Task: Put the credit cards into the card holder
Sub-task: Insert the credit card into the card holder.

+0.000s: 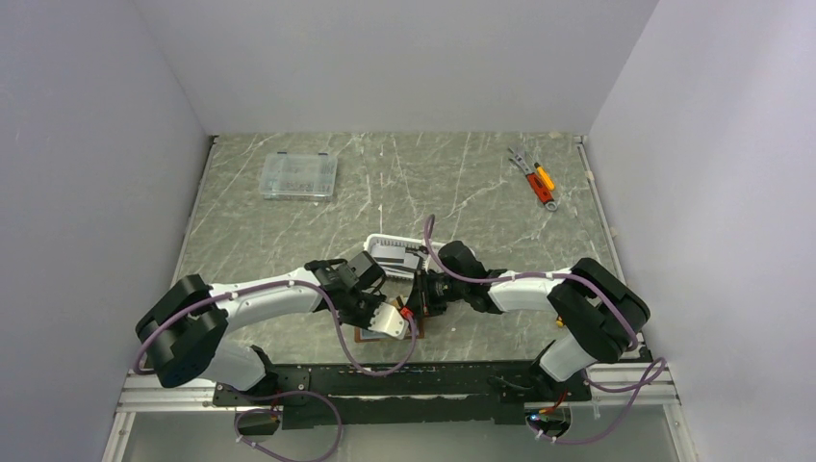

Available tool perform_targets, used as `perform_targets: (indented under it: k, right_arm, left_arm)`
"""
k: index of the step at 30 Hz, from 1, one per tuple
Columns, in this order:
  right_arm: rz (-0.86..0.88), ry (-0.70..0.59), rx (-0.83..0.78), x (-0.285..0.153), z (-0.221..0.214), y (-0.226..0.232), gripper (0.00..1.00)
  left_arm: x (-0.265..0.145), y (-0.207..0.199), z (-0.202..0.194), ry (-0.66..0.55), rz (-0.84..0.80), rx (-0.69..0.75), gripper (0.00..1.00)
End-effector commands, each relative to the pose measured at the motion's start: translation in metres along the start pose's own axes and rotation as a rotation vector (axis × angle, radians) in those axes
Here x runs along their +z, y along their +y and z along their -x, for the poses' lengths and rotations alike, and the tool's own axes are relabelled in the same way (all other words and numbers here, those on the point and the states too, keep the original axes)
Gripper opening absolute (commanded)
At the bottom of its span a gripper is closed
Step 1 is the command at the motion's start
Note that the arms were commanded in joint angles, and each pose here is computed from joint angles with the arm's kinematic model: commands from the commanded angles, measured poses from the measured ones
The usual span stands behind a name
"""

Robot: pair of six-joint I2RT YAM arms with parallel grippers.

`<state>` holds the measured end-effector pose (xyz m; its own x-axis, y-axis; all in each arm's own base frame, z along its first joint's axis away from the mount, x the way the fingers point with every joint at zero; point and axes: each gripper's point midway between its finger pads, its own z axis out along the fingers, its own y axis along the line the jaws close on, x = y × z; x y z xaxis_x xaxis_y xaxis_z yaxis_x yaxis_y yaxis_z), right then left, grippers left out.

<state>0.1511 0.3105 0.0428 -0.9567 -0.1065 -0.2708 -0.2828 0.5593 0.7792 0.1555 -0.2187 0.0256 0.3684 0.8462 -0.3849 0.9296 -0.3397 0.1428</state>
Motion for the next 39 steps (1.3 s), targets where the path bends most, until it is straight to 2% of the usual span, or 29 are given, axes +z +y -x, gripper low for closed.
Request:
perform_targets:
  k: [1, 9, 15, 31, 39]
  right_arm:
    - [0.016, -0.034, -0.014, -0.006, 0.008, 0.006, 0.15]
    - [0.027, -0.039, -0.016, -0.008, 0.011, 0.010, 0.16]
    - [0.024, -0.045, 0.000, -0.009, 0.011, 0.009, 0.00]
    - [0.074, -0.052, 0.022, -0.008, 0.002, 0.008, 0.00]
    - [0.047, -0.052, 0.027, -0.015, -0.009, 0.003, 0.00]
  left_arm:
    - [0.000, -0.006, -0.006, 0.017, 0.000, 0.034, 0.21]
    - [-0.002, -0.007, -0.009, 0.025, 0.009, 0.030, 0.20]
    - [-0.003, -0.007, -0.011, 0.030, 0.017, 0.037, 0.20]
    - [-0.027, -0.003, -0.014, 0.061, 0.043, 0.024, 0.23]
    - [-0.005, 0.023, -0.042, 0.178, 0.134, -0.018, 0.21]
